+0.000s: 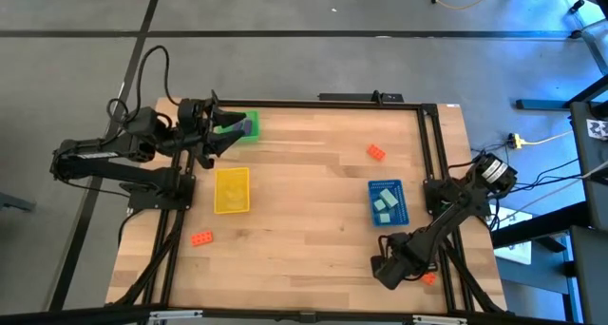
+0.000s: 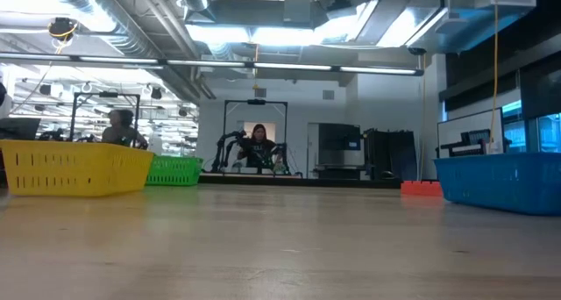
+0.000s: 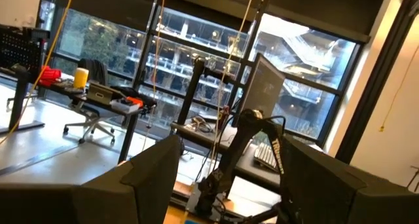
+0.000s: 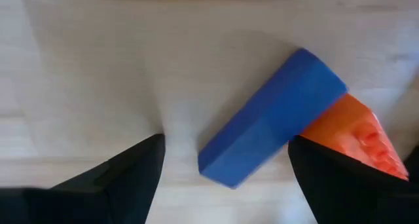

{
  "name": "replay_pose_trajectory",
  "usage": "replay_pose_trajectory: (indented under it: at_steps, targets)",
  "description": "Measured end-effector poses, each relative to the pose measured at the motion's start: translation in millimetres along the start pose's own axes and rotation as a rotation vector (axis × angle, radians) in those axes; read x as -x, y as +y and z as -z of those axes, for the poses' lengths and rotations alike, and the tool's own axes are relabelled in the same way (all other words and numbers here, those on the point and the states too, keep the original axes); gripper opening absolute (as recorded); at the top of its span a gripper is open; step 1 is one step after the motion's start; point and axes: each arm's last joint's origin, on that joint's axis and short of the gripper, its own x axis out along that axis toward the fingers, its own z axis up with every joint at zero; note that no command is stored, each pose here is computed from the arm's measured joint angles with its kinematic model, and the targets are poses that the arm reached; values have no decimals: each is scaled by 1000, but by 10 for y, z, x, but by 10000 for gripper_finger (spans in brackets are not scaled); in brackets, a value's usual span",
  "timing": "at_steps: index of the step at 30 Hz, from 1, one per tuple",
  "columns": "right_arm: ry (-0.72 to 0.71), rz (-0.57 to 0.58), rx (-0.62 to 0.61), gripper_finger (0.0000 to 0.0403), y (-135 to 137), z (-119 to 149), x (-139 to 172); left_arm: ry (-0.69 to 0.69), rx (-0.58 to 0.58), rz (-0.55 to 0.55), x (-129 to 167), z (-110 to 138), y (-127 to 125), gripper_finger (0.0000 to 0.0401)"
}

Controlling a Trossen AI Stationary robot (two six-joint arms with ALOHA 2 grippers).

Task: Sort & place blocks by color
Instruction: Put the violet block into the green bin

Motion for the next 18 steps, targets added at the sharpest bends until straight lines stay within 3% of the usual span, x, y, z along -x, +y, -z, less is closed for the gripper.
replay_pose_trajectory:
  at_steps: [12, 18]
  targets:
    - [-22, -23, -17, 323, 57, -154, -12, -4, 3, 1, 0, -4, -1, 255]
    - [-47, -23, -21, 284, 56, -177, -12, -4, 7, 1, 0, -4, -1, 255]
